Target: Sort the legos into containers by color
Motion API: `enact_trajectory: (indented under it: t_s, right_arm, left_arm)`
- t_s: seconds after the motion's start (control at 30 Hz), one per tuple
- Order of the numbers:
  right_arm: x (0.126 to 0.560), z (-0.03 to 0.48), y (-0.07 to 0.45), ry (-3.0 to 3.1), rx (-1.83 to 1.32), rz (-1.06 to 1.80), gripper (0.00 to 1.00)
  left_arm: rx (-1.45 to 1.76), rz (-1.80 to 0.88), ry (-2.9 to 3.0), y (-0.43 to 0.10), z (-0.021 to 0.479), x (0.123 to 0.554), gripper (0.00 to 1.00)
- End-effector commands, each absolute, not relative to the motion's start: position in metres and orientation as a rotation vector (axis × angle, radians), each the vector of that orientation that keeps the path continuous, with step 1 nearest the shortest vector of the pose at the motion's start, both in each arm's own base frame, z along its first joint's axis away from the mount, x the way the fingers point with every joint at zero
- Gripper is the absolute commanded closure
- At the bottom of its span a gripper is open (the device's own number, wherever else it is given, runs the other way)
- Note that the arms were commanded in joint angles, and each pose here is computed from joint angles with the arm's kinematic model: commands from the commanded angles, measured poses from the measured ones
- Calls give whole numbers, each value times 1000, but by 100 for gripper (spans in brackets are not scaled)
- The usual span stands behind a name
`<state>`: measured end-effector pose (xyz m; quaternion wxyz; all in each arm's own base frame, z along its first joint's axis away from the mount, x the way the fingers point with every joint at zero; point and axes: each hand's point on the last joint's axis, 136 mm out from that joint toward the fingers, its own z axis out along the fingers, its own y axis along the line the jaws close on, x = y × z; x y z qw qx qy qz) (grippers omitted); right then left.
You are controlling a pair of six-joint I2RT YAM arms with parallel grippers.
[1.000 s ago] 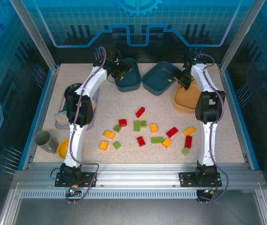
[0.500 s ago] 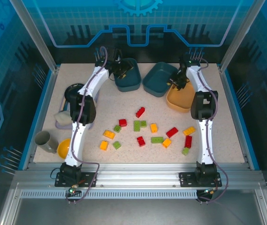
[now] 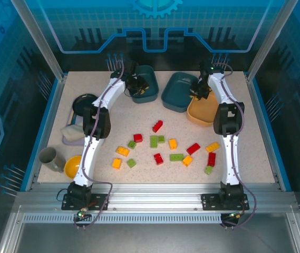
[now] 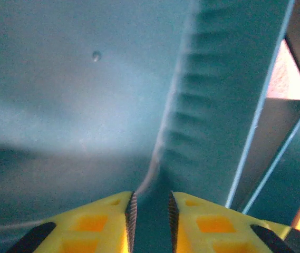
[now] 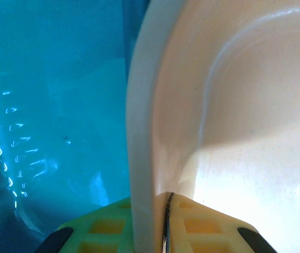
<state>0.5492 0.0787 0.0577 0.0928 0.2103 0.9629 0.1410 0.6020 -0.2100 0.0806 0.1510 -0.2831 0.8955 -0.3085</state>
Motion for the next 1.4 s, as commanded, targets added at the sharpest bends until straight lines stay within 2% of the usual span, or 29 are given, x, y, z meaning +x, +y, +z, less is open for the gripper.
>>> enact_trajectory:
  t_s: [0.0, 0.23, 0.63, 0.93, 0.97, 1.2, 1.27, 1.37]
  right_arm:
    - [552, 74, 89, 2847, 432, 468, 87]
    - [542, 74, 104, 2887, 230, 498, 87]
    - [518, 70, 153, 2940, 38, 562, 84]
    - [510, 65, 173, 2965, -22, 590, 81]
    - [509, 65, 174, 2968, -24, 589, 80]
    - [509, 90, 170, 2916, -7, 535, 53]
    - [511, 107, 167, 2878, 8, 513, 48]
    - [509, 131, 155, 2834, 74, 442, 43]
  left_arm:
    - [-763, -856, 2670, -212, 92, 573, 76]
    - [-708, -779, 2815, -201, 92, 527, 84]
    - [-590, -705, 2928, -181, 84, 454, 86]
    - [-514, -575, 2950, -162, 85, 433, 88]
    - [-507, -566, 2949, -162, 86, 432, 88]
    - [-460, -515, 2907, -154, 108, 434, 87]
    - [-453, -513, 2877, -153, 119, 436, 83]
    - [-458, -532, 2824, -154, 138, 439, 71]
